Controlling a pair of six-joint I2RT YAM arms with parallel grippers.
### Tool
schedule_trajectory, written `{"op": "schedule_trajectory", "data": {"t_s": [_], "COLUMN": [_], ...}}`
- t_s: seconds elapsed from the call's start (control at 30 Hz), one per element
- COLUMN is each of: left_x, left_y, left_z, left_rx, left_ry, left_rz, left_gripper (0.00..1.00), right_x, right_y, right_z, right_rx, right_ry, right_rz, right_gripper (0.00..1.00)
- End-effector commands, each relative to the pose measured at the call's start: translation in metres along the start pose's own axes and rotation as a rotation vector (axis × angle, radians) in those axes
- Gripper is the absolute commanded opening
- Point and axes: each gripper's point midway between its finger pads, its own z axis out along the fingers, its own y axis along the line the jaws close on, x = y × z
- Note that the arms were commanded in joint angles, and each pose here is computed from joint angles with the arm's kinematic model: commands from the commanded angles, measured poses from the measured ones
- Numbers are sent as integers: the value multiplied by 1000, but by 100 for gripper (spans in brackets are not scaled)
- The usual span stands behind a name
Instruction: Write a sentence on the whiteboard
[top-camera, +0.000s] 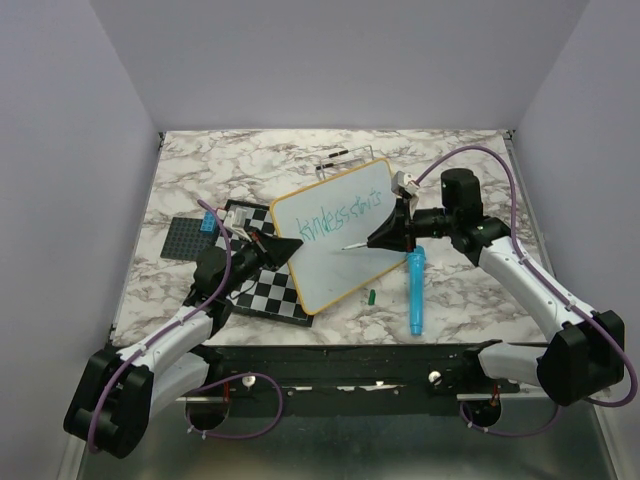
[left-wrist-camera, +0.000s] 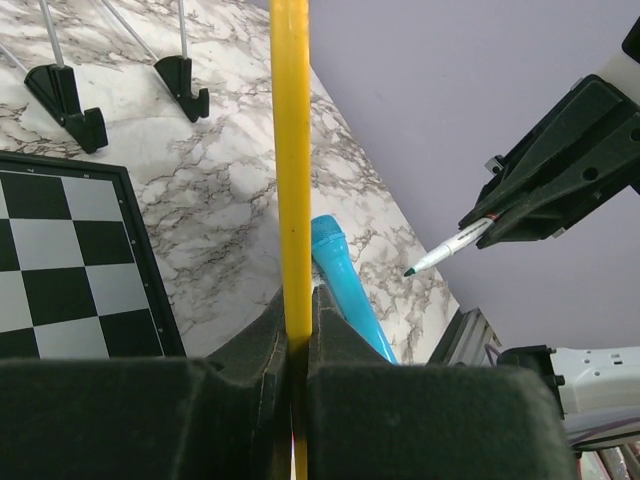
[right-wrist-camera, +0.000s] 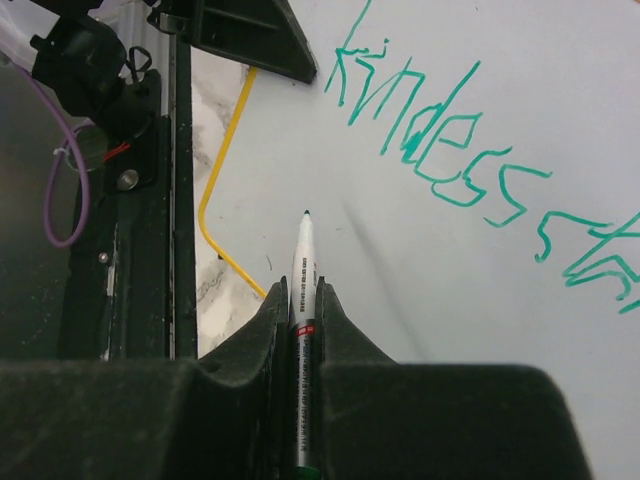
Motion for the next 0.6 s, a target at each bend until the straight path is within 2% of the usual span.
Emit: {"op": "schedule_trajectory", "data": {"t_s": [0.0,0.57], "left_x": [-30,-33], "left_y": [-23,-20], "left_z": [1,-4], "left_rx": [78,66], "left_ry": [-131,-174], "left_rz": [39,-5], "left_gripper": [0,0], "right_x": [-7,-6], "right_y": [0,-1], "right_z": [-4,-4], "right_rx": [16,16], "right_ry": [10,23], "right_rz": [-57,-62], "right_gripper": [1,1]}}
